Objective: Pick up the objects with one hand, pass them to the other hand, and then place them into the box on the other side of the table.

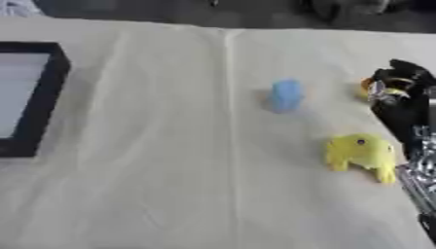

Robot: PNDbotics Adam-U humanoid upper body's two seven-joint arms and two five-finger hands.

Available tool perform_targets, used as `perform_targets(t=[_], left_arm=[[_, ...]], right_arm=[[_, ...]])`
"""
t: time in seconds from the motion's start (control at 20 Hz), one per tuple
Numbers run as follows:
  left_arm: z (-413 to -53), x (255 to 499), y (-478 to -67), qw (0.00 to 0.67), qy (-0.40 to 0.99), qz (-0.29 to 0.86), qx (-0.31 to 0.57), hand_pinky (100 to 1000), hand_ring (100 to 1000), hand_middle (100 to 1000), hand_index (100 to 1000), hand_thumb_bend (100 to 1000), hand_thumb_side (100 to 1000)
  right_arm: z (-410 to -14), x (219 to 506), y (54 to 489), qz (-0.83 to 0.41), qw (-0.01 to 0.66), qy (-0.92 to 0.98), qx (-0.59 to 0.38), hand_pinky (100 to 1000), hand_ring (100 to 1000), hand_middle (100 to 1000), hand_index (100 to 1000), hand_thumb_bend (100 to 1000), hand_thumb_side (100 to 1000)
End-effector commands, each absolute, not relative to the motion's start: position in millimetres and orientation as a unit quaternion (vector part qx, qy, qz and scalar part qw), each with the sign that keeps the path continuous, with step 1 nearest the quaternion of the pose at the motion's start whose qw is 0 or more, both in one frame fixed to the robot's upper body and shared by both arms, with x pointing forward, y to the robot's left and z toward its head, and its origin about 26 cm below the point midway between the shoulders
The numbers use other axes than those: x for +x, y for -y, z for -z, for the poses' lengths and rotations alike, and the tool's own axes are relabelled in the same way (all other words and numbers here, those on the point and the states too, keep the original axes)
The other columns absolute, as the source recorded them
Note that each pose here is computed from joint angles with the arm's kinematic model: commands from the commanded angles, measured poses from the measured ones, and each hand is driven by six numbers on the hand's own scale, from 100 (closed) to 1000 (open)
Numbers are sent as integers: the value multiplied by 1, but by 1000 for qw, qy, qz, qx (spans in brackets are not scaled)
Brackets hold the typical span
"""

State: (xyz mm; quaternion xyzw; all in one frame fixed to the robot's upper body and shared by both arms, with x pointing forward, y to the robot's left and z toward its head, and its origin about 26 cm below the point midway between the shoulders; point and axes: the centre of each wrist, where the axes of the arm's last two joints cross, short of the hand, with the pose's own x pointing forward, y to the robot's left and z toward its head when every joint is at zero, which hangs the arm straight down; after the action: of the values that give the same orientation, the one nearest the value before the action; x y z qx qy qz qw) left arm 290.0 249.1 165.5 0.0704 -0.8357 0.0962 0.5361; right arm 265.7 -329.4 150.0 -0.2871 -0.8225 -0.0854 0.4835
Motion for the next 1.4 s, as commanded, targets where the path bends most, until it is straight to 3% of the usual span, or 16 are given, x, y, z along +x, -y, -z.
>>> perform_targets(t=[0.05,0.45,0.7,0.9,1.1,1.4], left_arm=[[-171,289,-251,525,842,-97,74,927,562,785,917,585,750],[-171,288,-252,526,842,-97,76,927,561,783,917,588,747],[-171,288,-254,526,841,-95,81,927,560,781,917,589,747],[-171,288,-255,526,841,-95,84,928,559,780,917,590,747],[-170,287,-257,528,839,-94,90,928,557,779,917,592,747],[-170,287,-259,528,839,-92,97,928,556,779,917,592,746]], right_arm=[[-161,264,333,72,467,830,-296,551,666,644,755,142,328],[-161,263,335,68,466,830,-299,551,668,645,755,144,325],[-174,259,353,17,461,814,-353,569,700,679,775,175,305],[-197,253,377,-106,482,756,-431,660,789,780,837,312,225],[-215,246,395,-266,528,671,-448,741,833,830,869,381,175],[-220,239,406,-432,562,579,-403,793,850,842,856,409,176]])
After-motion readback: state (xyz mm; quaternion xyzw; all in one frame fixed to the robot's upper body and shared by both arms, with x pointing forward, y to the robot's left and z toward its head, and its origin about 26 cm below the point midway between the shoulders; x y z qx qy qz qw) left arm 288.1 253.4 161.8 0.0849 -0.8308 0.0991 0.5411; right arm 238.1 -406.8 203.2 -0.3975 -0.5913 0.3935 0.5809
